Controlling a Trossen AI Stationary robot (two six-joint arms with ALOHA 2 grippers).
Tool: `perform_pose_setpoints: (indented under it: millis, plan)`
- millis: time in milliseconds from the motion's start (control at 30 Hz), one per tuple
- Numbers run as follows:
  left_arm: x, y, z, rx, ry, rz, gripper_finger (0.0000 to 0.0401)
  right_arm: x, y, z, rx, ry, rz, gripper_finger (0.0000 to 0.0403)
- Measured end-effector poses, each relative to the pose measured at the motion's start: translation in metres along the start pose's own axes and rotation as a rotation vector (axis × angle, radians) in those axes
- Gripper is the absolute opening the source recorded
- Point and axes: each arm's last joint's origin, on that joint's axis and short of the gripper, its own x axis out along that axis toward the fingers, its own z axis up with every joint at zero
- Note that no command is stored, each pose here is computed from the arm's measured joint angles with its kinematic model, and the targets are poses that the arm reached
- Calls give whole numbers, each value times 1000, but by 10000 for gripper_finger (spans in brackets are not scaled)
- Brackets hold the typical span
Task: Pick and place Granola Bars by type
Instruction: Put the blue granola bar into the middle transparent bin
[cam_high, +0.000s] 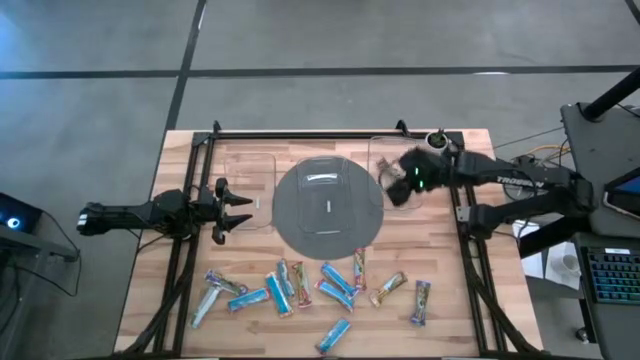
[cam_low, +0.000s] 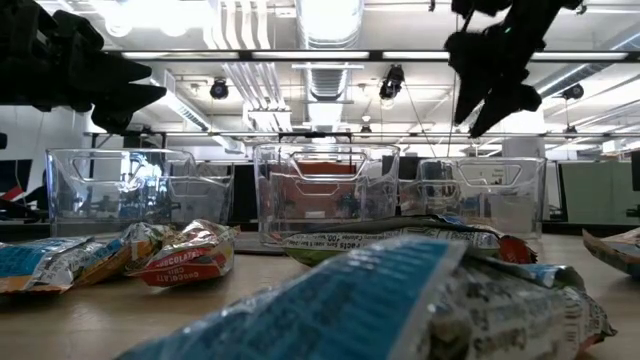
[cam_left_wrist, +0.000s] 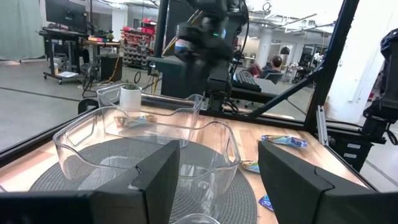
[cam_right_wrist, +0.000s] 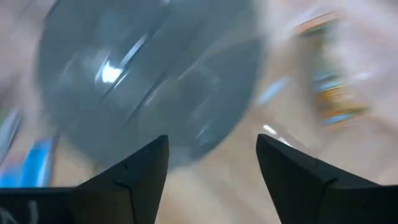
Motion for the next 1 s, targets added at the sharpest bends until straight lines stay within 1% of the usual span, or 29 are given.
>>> perform_pose_setpoints:
  millis: [67, 167, 233, 300, 333, 367, 400, 500, 533, 600, 700, 800, 1000]
  plan:
    - [0, 0, 0, 0, 0, 0, 200, -2, 19, -18, -121, 63, 57, 237]
    - [0, 0, 0, 0, 0, 0, 200, -9, 47, -53, -296, 134, 139, 237]
    - [0, 0, 0, 0, 0, 0, 200, -14, 60, -77, -418, 180, 183, 237]
    - [0, 0, 0, 0, 0, 0, 200, -19, 67, -102, -516, 234, 206, 237]
    - [0, 0, 0, 0, 0, 0, 200, -19, 69, -115, -540, 267, 202, 236]
    - [0, 0, 0, 0, 0, 0, 200, -20, 71, -126, -535, 290, 200, 235]
    - [0, 0, 0, 0, 1, 0, 200, -20, 73, -136, -519, 309, 204, 235]
    - [0, 0, -1, 1, 10, 1, 200, -15, 74, -164, -451, 376, 147, 233]
    - [0, 0, -1, 1, 12, 2, 200, -13, 76, -173, -460, 392, 146, 233]
    - [0, 0, -1, 1, 12, 2, 200, -9, 79, -190, -547, 445, 131, 233]
    - [0, 0, -1, 1, 13, 2, 200, -2, 87, -213, -734, 511, 136, 233]
    - [0, 0, -1, 1, 13, 2, 200, 6, 96, -229, -905, 534, 119, 233]
    - [0, 0, -1, 1, 13, 2, 200, 23, 122, -245, -1150, 532, 110, 233]
